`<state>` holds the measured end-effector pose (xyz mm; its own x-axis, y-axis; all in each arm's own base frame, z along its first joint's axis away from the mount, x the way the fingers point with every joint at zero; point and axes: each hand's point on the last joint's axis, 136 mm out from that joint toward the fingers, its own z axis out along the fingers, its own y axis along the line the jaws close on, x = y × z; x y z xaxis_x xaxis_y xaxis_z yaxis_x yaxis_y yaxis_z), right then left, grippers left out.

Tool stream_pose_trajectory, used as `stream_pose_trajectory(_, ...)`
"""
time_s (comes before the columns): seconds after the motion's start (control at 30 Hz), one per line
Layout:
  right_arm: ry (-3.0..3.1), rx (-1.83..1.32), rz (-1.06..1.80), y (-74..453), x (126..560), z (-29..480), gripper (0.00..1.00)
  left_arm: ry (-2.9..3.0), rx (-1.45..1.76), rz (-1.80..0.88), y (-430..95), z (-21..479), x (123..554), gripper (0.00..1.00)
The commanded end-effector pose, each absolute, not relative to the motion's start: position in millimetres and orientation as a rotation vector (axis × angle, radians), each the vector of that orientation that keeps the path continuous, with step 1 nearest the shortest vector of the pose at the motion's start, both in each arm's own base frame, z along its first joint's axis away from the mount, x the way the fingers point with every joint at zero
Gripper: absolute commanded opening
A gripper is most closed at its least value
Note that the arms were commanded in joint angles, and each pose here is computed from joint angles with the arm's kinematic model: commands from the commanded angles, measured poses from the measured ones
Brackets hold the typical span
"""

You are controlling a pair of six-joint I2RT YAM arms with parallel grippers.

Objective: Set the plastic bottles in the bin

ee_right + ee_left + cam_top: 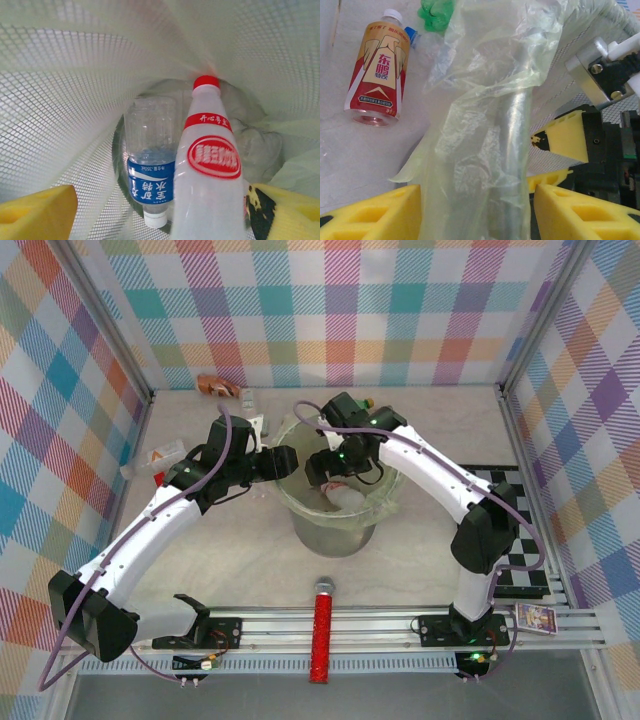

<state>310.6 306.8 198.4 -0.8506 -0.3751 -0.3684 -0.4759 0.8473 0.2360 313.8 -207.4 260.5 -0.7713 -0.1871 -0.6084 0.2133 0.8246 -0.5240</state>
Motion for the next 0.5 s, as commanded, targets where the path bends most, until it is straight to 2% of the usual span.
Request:
stream_pose_trajectory(0.0,2.597,-0.643,0.507,306,308,250,0.90,2.402,0.044,-0.686,-203,240,310,0.59)
stream_pose_trajectory(0.23,2.488,-0.528,0.606,300,315,304,0.91,2.408,0.047,-0.690,-205,239,312,0.59)
stream_pose_trajectory(0.47,2.348,-0.185,1.017,264,340,373,0.92,2.415,0.058,-0.696,-207,237,312,0.59)
